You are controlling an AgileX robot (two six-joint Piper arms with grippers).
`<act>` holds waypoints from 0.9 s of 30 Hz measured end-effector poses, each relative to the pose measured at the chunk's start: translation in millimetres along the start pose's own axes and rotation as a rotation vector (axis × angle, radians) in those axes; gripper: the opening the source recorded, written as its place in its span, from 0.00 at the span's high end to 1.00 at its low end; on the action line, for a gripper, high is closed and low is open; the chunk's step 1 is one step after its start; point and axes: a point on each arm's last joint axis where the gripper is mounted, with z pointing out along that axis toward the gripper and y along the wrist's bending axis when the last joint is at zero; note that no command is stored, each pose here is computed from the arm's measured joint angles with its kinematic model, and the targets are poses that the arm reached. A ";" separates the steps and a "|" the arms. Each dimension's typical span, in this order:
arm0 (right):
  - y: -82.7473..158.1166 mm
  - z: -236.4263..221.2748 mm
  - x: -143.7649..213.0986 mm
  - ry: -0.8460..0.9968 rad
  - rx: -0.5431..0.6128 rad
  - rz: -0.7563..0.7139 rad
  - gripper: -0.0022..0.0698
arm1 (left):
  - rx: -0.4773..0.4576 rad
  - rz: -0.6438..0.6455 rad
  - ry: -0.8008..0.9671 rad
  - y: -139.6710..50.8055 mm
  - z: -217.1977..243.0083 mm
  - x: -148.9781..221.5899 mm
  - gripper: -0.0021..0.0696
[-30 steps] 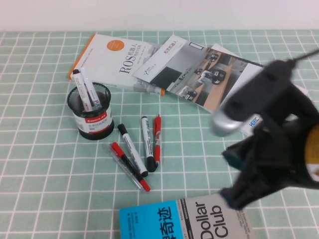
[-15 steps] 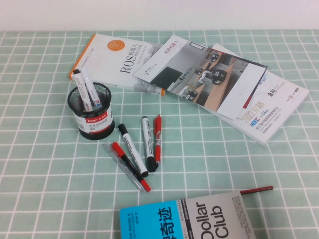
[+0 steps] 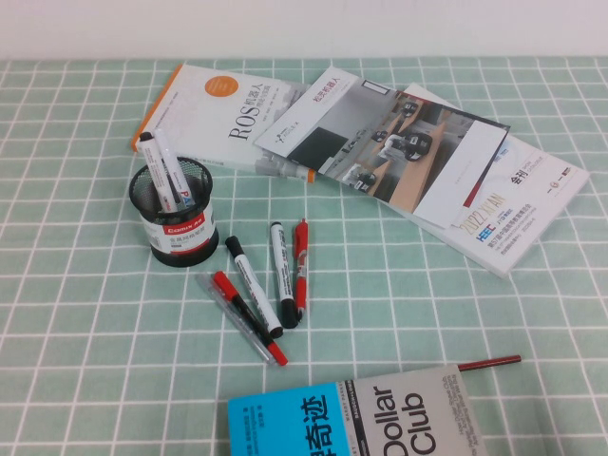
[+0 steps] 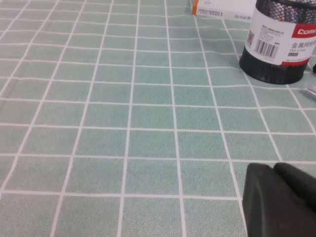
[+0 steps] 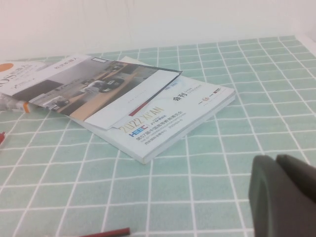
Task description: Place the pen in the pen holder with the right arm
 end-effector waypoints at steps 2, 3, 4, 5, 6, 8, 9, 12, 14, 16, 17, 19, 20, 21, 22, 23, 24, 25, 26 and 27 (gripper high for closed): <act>-0.1 0.0 0.0 0.000 0.001 -0.004 1.00 | 0.000 0.000 0.000 0.0 0.0 0.0 0.98; -0.2 0.0 -0.1 -0.001 0.002 -0.007 1.00 | 0.000 0.000 0.000 0.0 0.0 0.0 0.98; -0.3 0.0 -0.1 -0.001 0.003 -0.012 1.00 | 0.000 0.000 0.000 0.0 0.0 0.0 0.98; -0.5 0.0 -0.2 -0.002 0.005 -0.020 1.00 | 0.000 0.000 0.000 0.0 0.0 0.0 0.98; -0.6 0.0 -0.2 -0.002 0.006 -0.025 1.00 | 0.000 0.000 0.000 0.0 0.0 0.0 0.98; -0.2 0.2 0.7 0.002 0.002 -0.025 1.00 | 0.000 0.000 0.000 0.0 0.0 0.0 0.98; 0.6 0.2 1.2 0.007 -0.007 -0.028 1.00 | 0.000 0.000 0.000 0.0 0.0 0.0 0.98; 4.1 0.5 5.2 0.035 -0.049 -0.105 1.00 | 0.000 0.000 0.000 0.0 0.0 0.0 0.98; 5.5 1.2 9.4 0.047 -0.070 -0.188 1.00 | 0.000 0.000 0.000 0.0 0.0 0.0 0.98; 5.8 2.5 15.2 0.063 -0.081 -0.220 1.00 | 0.000 0.000 0.000 0.0 0.0 0.0 0.98; 5.8 3.0 17.8 0.071 -0.083 -0.221 1.00 | 0.000 0.000 0.000 0.0 0.0 0.0 0.98; 5.7 3.4 19.8 0.076 -0.084 -0.206 1.00 | 0.000 0.000 0.000 0.0 0.0 0.0 0.98; 5.7 3.4 19.9 0.077 -0.084 -0.192 1.00 | 0.000 0.000 0.000 0.0 0.0 0.0 0.98; 5.8 3.4 20.1 0.080 -0.084 -0.173 1.00 | 0.000 0.000 0.000 0.0 0.0 0.0 0.98; 5.8 3.3 20.8 0.088 -0.084 -0.157 1.00 | 0.000 0.000 0.000 0.0 0.0 0.0 0.98; 5.7 3.3 21.4 0.096 -0.084 -0.148 1.00 | 0.000 0.000 0.000 0.0 0.0 0.0 0.98; 5.7 3.2 22.1 0.103 -0.084 -0.141 1.00 | 0.000 0.000 0.000 0.0 0.0 0.0 0.98; 5.6 3.1 23.2 0.116 -0.083 -0.139 1.00 | 0.000 0.000 0.000 0.0 0.0 0.0 0.98; 5.6 2.9 24.3 0.128 -0.084 -0.136 1.00 | 0.000 0.000 0.000 0.0 0.0 0.0 0.98; 5.5 3.0 25.2 0.135 -0.084 -0.136 1.00 | 0.000 0.000 0.000 0.0 0.0 0.0 0.98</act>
